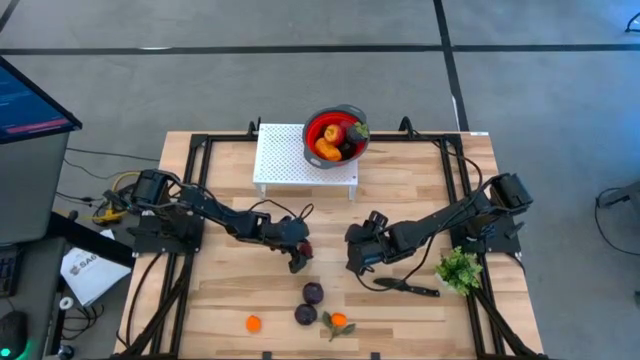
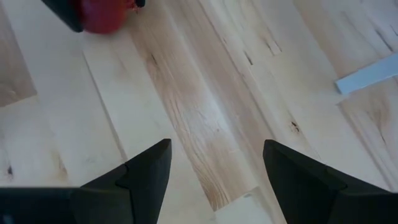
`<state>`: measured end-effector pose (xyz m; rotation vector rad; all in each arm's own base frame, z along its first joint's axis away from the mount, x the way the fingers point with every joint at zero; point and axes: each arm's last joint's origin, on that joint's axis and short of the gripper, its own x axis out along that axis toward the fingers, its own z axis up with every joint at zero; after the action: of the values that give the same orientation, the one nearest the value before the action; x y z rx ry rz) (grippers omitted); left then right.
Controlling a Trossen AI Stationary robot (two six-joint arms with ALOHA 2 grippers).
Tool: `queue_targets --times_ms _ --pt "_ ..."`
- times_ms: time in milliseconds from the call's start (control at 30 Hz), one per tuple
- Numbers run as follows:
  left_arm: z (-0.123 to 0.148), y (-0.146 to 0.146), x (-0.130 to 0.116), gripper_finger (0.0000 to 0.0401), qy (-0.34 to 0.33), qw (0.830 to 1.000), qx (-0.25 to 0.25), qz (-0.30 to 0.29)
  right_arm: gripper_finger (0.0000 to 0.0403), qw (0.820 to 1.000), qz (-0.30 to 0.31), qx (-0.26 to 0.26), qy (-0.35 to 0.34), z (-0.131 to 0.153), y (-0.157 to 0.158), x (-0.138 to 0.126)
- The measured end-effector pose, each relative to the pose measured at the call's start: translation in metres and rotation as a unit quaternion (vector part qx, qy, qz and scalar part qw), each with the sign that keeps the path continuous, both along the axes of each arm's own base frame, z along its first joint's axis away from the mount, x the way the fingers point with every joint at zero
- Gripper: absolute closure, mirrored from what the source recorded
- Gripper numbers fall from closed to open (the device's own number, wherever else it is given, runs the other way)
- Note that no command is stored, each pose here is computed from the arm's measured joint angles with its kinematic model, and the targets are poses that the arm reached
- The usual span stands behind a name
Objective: Pick & Place Fruit
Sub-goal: Put the pomegranate into the red strainer on the shelf
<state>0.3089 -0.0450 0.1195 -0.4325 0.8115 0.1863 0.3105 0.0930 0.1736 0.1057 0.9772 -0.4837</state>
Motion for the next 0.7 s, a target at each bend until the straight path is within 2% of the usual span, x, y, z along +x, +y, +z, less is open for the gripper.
queue_targets --times_ms 233,500,600,700 --pt "-0.001 0.002 -0.002 0.0125 0.012 0.999 -0.017 0.027 0.0154 1.000 -0.001 -0.001 -0.004 0.000 0.000 0.001" --pt "-0.001 0.007 -0.001 0.0207 0.010 0.999 -0.019 0.036 0.0154 1.000 -0.004 -0.010 -0.009 0.001 0.000 0.001" --pt "0.002 0.010 0.002 0.0224 -0.010 0.999 -0.023 0.040 0.0154 1.000 -0.004 -0.010 -0.009 0.001 0.000 0.001" --pt "0.020 0.012 0.004 0.0222 -0.057 0.998 -0.013 0.021 0.0154 1.000 -0.004 -0.010 -0.009 0.001 0.000 0.001"
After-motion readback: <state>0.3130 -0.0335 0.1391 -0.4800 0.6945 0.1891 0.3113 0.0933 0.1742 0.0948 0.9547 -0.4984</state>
